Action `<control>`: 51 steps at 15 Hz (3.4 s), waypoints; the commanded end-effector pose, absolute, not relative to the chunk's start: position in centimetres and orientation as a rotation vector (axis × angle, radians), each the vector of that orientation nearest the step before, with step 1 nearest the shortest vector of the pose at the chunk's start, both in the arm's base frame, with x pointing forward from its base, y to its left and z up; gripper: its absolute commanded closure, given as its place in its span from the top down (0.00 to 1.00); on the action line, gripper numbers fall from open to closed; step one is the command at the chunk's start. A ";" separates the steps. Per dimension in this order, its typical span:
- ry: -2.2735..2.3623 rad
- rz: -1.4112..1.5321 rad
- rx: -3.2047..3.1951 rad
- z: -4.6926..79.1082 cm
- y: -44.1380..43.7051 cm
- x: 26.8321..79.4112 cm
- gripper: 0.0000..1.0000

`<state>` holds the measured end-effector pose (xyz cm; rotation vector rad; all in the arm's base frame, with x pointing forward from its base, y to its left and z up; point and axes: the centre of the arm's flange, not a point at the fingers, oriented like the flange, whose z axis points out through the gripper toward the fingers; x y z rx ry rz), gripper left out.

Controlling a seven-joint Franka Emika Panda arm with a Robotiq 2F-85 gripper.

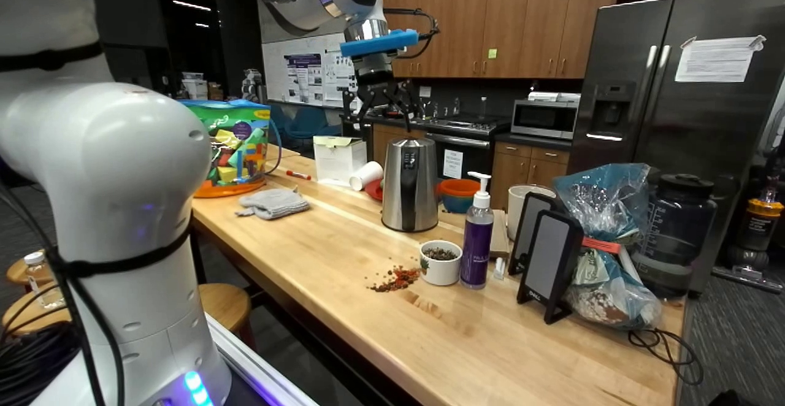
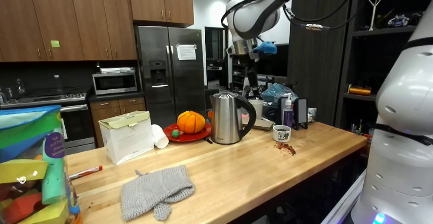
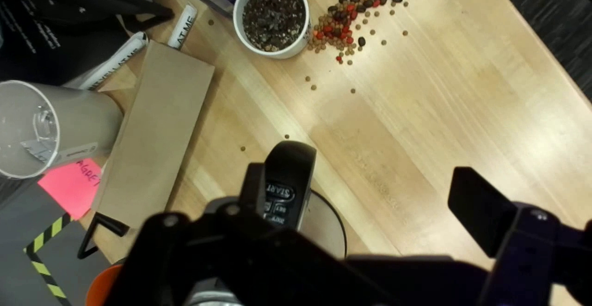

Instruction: Push the top of the bottle

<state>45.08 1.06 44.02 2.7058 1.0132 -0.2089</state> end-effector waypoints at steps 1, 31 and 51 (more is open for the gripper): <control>1.081 -0.228 2.662 44.1 -0.9 43.4 1.00; 1.595 -0.068 2.656 40.3 -13.1 42.7 1.00; 1.815 0.078 2.324 35.0 -20.6 42.2 1.00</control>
